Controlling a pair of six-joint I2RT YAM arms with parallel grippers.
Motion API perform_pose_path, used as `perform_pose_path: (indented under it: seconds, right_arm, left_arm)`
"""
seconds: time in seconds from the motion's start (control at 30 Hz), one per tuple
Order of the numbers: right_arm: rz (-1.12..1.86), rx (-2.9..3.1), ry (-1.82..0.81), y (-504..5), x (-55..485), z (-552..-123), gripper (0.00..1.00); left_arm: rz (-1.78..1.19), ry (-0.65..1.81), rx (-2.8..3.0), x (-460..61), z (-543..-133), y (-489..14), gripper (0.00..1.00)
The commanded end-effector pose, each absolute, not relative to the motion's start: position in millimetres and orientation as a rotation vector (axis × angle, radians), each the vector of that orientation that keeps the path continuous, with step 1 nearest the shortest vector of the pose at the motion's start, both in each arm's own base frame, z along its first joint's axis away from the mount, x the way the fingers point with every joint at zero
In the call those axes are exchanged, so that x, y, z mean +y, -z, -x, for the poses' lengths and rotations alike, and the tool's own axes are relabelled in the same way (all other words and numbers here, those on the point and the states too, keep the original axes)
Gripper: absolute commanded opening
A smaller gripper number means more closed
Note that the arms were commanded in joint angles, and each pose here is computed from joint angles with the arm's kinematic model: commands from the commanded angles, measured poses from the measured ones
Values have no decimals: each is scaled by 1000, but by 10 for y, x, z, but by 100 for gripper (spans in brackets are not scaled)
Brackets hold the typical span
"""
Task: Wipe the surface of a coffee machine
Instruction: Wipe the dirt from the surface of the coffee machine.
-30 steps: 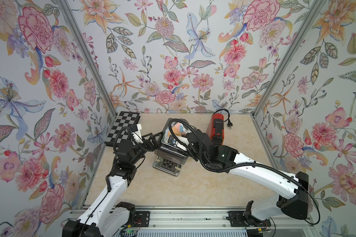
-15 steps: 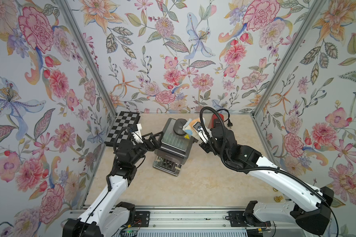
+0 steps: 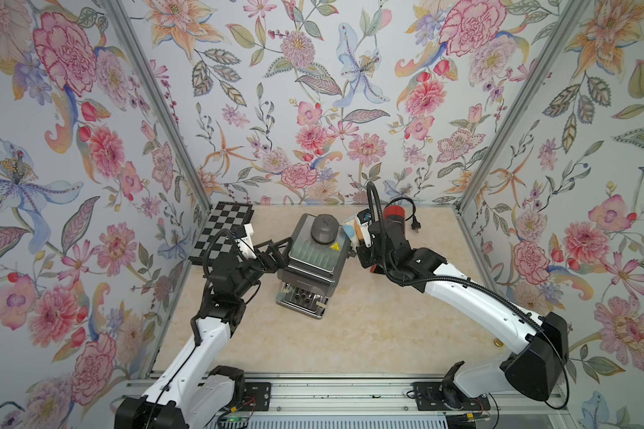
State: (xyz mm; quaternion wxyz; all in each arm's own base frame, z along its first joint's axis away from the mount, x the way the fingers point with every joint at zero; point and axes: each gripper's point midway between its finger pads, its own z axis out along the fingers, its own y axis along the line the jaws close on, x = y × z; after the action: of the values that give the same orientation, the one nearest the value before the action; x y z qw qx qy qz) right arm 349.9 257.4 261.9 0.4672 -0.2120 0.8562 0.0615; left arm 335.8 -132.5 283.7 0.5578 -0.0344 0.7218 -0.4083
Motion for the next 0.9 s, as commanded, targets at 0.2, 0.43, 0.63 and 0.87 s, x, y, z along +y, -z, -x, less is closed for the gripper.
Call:
perform_pose_path:
  seconds: [0.2,0.43,0.63,0.87]
  right_arm:
    - [368,2133,-469,-2529,3059,-3554,0]
    - [355,2048,-600,-2622,3305,-3736,0]
    - [393,1983,-679,-2789,3402,-3966,0]
    - [449,1941,-729,-2933,3530,-4101,0]
  left_arm:
    - [84,940,1911,-1367,-3279,-2179,99]
    - [104,962,1912,-1366,-3231,-2124,99]
    - [113,1001,1902,-1409,-3182,-2130,99]
    - [124,1044,1886,-1475,-3108,-2149,99]
